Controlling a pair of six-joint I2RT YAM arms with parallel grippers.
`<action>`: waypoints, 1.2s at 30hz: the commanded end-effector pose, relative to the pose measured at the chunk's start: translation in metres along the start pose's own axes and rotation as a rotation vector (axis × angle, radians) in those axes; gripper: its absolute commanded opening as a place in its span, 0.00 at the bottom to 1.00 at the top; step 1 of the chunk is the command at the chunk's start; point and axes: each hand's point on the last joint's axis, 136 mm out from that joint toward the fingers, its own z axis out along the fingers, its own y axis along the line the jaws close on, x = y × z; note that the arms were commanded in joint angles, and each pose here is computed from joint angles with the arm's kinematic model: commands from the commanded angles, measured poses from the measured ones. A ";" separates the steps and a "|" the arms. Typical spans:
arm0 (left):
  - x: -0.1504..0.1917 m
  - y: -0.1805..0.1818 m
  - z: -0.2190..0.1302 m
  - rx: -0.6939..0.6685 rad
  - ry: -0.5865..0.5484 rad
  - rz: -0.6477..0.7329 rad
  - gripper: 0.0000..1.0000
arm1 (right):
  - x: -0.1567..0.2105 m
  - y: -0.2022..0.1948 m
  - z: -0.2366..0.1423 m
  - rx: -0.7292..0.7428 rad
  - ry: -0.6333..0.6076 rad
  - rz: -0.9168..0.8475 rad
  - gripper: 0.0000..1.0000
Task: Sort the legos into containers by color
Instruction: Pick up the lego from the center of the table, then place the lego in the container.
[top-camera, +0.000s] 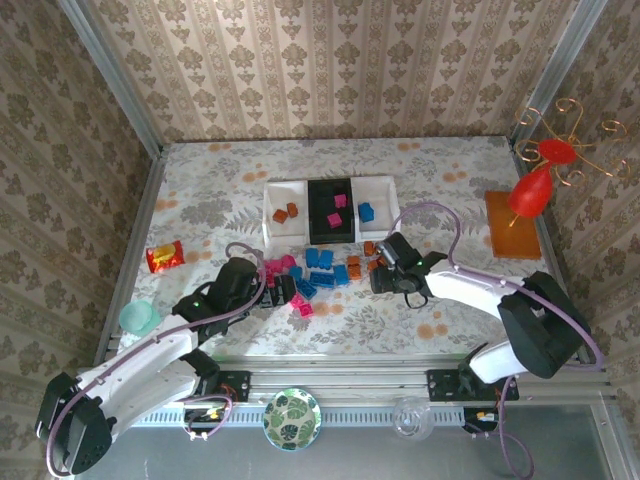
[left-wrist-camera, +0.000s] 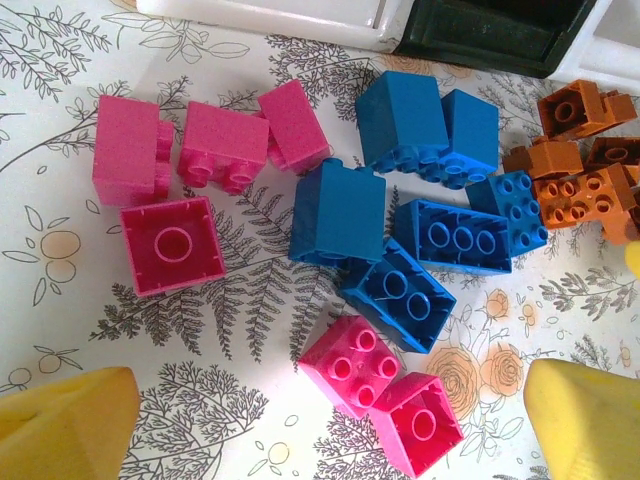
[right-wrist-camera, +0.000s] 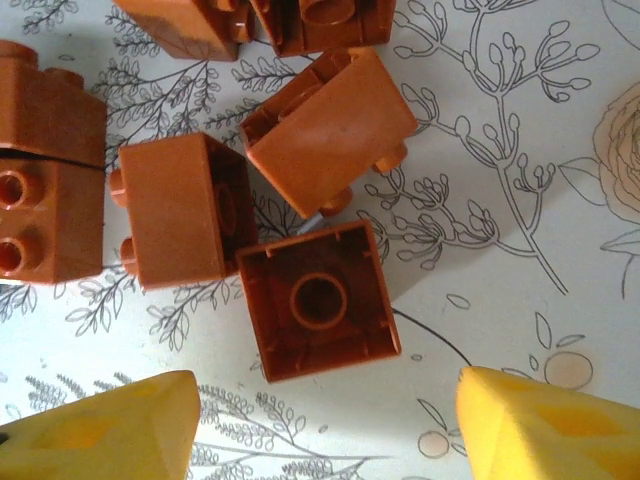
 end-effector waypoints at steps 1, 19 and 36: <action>0.001 0.000 0.000 0.011 0.004 -0.027 1.00 | -0.008 0.000 0.003 0.036 0.003 -0.049 0.68; 0.002 0.002 -0.002 0.011 -0.001 -0.028 1.00 | 0.009 0.000 0.009 0.039 0.056 -0.095 0.34; -0.009 0.025 -0.028 -0.083 -0.091 -0.055 1.00 | -0.084 0.157 -0.087 -0.434 -0.208 -0.195 0.29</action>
